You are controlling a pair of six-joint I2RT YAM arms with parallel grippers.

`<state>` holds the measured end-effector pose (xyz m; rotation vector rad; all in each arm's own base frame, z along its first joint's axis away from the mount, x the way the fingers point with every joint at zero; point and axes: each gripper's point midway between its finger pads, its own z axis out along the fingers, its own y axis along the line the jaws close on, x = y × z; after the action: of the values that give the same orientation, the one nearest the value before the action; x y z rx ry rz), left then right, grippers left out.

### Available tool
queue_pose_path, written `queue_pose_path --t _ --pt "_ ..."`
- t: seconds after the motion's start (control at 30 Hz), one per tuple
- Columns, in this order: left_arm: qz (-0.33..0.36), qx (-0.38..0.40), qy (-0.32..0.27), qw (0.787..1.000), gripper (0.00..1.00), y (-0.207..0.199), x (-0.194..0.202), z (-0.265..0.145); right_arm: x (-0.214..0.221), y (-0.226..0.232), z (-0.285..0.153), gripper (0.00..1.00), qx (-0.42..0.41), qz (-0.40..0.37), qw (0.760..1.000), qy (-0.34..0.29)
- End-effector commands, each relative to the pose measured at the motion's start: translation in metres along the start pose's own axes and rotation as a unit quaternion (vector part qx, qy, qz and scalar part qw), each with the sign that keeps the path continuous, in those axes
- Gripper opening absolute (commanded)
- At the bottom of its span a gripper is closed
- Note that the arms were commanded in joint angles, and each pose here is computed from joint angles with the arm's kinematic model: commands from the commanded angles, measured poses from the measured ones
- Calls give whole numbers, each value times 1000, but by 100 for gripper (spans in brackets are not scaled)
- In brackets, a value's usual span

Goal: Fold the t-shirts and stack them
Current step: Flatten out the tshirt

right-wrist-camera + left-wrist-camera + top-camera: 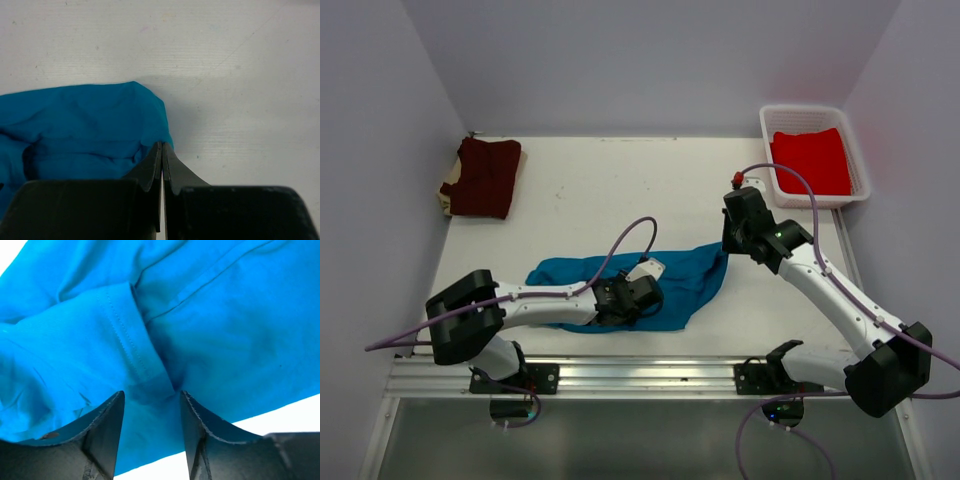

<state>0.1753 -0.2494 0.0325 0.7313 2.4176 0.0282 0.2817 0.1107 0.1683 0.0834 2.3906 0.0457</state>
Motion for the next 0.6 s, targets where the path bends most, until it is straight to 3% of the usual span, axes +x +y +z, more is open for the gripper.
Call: queue_pose_path --t 0.0,0.23,0.57 --pt "-26 -4 -31 999 52 -2 -18 -3 -10 3 -4 0 -13 6 1000 -22" --pt "-25 -2 -27 999 49 -5 -14 3 -10 3 -3 0 -11 4 1000 -22" --pt "-31 -18 -33 999 33 -1 -9 13 -8 3 -4 0 -15 3 1000 -21"
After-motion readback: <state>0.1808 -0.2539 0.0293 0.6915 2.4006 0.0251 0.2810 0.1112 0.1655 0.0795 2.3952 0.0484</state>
